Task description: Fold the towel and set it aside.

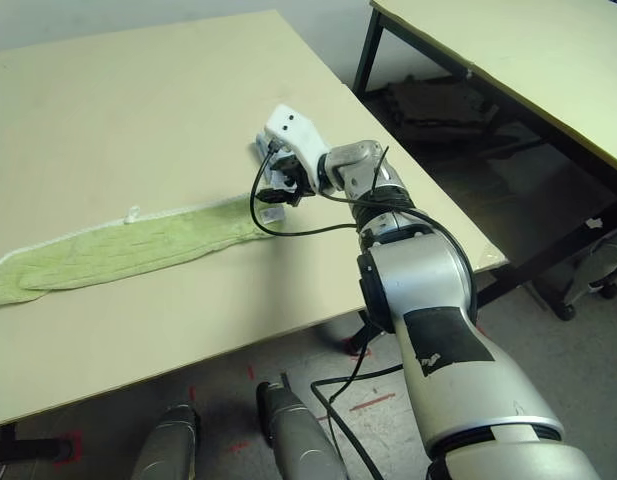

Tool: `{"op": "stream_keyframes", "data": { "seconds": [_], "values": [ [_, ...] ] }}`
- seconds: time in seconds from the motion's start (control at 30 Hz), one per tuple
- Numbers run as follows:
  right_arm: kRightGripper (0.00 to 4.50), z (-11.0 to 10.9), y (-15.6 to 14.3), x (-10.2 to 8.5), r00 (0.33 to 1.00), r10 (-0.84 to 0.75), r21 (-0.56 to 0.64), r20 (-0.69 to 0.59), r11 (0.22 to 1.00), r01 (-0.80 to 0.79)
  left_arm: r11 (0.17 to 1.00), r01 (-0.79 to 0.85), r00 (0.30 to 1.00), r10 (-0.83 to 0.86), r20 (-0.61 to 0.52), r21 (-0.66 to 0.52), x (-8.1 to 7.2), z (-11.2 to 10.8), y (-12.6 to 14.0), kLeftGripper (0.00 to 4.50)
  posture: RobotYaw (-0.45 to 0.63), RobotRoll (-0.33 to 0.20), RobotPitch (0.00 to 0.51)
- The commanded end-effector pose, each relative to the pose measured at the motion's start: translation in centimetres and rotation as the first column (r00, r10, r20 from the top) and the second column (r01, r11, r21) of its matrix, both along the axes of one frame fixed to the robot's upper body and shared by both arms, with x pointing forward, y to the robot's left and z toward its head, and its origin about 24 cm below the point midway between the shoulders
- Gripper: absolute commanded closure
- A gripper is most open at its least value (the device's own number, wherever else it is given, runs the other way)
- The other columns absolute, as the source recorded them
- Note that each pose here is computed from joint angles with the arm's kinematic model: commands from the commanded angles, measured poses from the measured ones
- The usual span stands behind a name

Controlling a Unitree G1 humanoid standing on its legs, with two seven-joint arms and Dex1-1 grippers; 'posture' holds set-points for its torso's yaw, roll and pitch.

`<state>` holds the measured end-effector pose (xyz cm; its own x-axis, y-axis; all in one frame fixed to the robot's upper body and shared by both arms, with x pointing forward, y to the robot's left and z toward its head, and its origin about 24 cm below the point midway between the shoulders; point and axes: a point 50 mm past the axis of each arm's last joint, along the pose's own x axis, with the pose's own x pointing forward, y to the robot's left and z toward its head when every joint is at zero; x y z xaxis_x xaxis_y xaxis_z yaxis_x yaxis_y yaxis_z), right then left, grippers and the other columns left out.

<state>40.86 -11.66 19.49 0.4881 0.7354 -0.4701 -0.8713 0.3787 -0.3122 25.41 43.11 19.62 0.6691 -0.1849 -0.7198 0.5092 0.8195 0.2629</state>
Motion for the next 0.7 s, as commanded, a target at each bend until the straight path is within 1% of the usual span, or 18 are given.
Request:
{"op": "stream_keyframes", "data": {
  "seconds": [0.03, 0.13, 0.27, 0.33, 0.43, 0.5, 0.57, 0.6, 0.7],
  "values": [
    [0.04, 0.9, 0.1, 0.0, 1.0, 0.015, 0.043, 0.004, 0.999, -0.015, 1.0, -0.027, 0.999, 0.028, 0.031, -0.014, -0.9, 0.7, 0.7, 0.0, -0.04, 0.0, 0.203],
    [0.04, 1.4, -1.5, -0.1, 1.0, -0.004, 0.1, -0.019, 0.995, 0.006, 0.998, -0.027, 0.997, 0.031, 0.069, -0.053, -2.0, 0.9, 1.1, 0.0, -0.03, 0.0, 0.209],
    [0.04, 2.3, -4.1, -0.1, 0.997, -0.071, 0.28, -0.014, 0.957, 0.072, 0.99, -0.072, 0.983, 0.091, 0.157, -0.119, -4.4, 0.8, 2.0, 0.0, -0.02, 0.0, 0.216],
    [0.04, 2.1, -5.5, -0.2, 0.994, -0.105, 0.337, 0.0, 0.936, 0.099, 0.981, -0.107, 0.968, 0.141, 0.209, -0.164, -5.8, 0.5, 2.1, 0.0, -0.02, 0.0, 0.218],
    [0.04, 0.8, -7.2, -0.6, 0.988, -0.152, 0.414, -0.005, 0.899, 0.141, 0.957, -0.177, 0.921, 0.243, 0.305, -0.23, -8.0, 0.0, 1.5, 0.0, -0.02, 0.0, 0.221],
    [0.32, -0.2, -7.6, -0.8, 0.987, -0.158, 0.451, -0.018, 0.88, 0.149, 0.937, -0.216, 0.883, 0.308, 0.355, -0.276, -9.0, -0.4, 0.3, 0.0, -0.02, 0.0, 0.222],
    [0.76, -0.9, -7.6, -1.0, 0.987, -0.157, 0.476, -0.027, 0.867, 0.15, 0.92, -0.235, 0.859, 0.347, 0.377, -0.312, -9.6, -0.7, -0.9, 0.0, -0.02, 0.0, 0.222],
    [1.12, -1.1, -7.6, -1.1, 0.988, -0.151, 0.484, -0.031, 0.863, 0.147, 0.916, -0.239, 0.853, 0.357, 0.381, -0.323, -9.8, -0.8, -1.5, 0.0, -0.02, 0.0, 0.222],
    [2.33, -2.9, -7.2, -1.9, 0.997, -0.065, 0.477, -0.039, 0.876, 0.076, 0.875, -0.263, 0.809, 0.429, 0.402, -0.406, -10.3, -1.8, -3.8, 0.0, -0.02, 0.0, 0.222]
  ]
}}
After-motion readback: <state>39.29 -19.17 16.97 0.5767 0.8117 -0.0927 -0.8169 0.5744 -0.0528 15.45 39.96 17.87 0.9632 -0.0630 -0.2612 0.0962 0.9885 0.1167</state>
